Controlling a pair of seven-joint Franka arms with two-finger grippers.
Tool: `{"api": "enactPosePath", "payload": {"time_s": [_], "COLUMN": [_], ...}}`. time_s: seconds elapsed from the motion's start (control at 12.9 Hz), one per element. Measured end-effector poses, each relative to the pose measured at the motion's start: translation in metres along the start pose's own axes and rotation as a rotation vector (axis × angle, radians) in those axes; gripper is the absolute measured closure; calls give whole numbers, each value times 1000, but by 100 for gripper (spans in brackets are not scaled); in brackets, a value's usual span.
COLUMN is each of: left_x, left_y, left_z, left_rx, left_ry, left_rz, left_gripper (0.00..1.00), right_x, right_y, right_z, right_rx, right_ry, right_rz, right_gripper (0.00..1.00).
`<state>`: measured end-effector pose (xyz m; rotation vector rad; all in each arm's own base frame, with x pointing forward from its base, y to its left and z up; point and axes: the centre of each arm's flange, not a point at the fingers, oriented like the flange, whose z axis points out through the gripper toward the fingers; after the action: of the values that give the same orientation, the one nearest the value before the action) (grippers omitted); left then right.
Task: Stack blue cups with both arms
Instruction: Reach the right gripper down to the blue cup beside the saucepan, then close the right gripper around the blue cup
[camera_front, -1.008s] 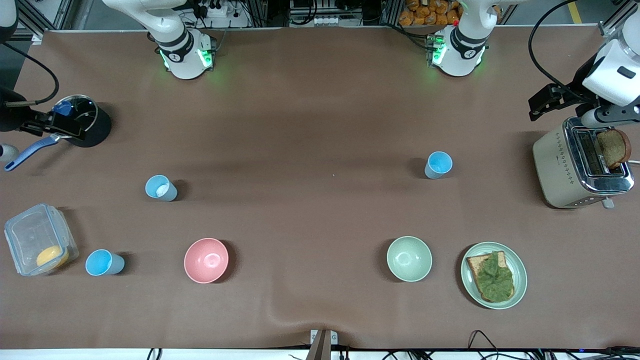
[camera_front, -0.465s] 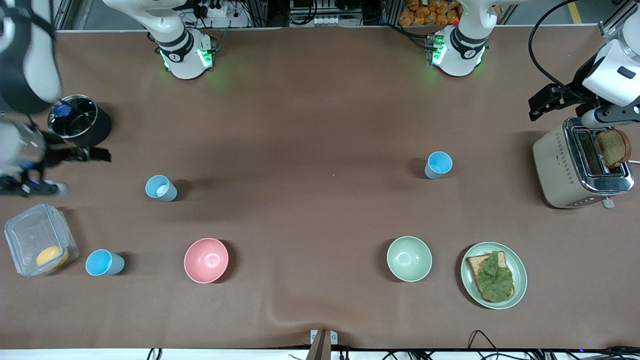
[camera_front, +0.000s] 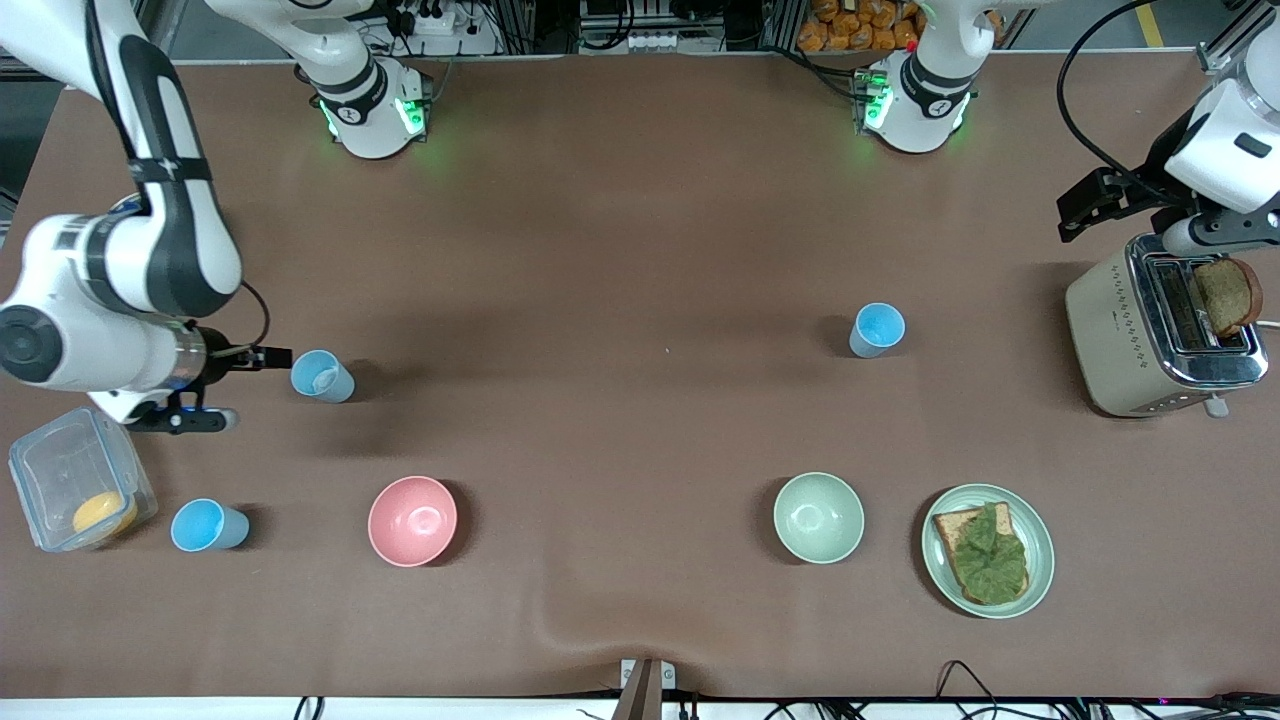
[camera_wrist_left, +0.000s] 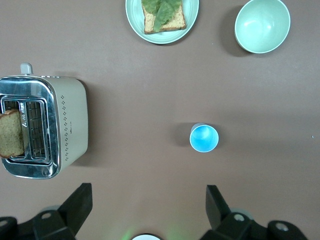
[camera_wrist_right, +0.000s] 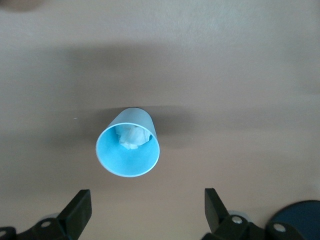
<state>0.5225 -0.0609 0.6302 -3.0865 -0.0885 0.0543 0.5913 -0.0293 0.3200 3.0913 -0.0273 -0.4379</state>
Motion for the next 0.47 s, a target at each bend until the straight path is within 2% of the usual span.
{"api": "enactPosePath", "payload": {"time_s": [0.47], "left_x": [0], "left_y": [1], "left_z": [0], "left_rx": [0], "left_ry": [1], "left_rz": [1], "left_gripper": [0], "right_x": [-8], "right_y": [8], "right_z": [53], "right_rx": [2], "right_ry": [6], "right_rz": [7], "right_gripper": [0]}}
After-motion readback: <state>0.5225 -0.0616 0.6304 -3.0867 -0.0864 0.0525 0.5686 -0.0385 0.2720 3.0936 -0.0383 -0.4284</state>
